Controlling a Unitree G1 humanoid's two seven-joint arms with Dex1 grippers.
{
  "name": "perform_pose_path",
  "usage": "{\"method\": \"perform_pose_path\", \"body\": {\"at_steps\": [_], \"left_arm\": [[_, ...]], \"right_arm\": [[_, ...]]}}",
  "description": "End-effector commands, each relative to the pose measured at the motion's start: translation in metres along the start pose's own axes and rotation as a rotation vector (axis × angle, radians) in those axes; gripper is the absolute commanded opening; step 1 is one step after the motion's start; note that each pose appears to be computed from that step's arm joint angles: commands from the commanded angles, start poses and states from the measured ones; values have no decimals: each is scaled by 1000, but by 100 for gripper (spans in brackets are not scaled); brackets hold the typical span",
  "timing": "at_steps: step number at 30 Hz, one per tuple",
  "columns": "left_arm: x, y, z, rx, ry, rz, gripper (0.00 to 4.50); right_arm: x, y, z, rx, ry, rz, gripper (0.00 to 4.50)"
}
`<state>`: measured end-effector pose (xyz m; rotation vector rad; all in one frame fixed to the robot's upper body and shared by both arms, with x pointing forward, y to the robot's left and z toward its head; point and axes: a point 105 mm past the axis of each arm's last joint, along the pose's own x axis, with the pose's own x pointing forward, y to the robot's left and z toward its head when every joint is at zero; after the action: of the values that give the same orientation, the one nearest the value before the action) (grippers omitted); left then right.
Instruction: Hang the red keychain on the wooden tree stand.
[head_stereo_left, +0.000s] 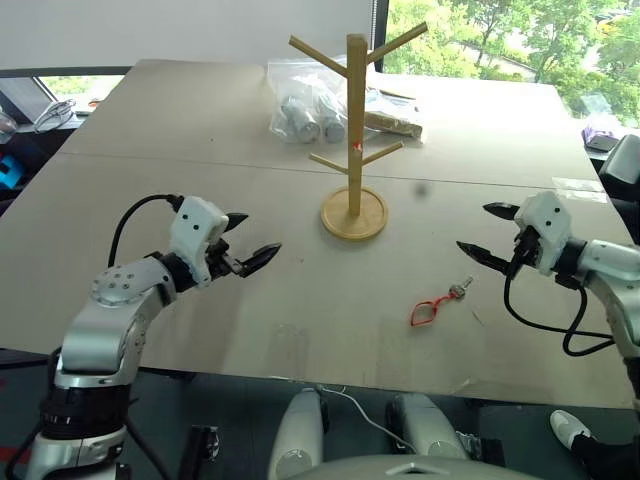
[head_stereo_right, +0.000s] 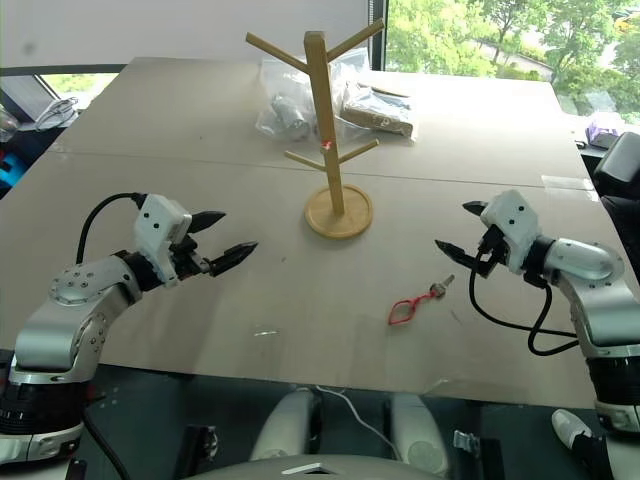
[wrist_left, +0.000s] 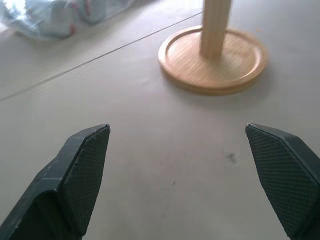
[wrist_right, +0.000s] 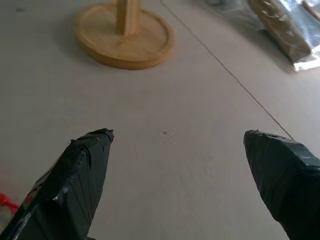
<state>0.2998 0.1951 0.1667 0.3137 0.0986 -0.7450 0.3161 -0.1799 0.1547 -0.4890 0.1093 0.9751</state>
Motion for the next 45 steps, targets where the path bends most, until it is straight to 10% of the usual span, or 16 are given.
{"method": "perform_pose_path", "body": {"at_steps": [1,16,34,45], "left_arm": [[2,-29,26,66,-42,-139,446],[-24,-125,55,138,-107,-592,446],[-29,-136,45,148,-98,-615,446],[-25,-140,48,144,-114,-629,450]], "right_arm": [[3,18,11,-69,-11,215,450],[9,42,-21,-431,87,724,450],[18,51,-34,-590,96,894,450],[24,46,-39,-577,140,924,1]]}}
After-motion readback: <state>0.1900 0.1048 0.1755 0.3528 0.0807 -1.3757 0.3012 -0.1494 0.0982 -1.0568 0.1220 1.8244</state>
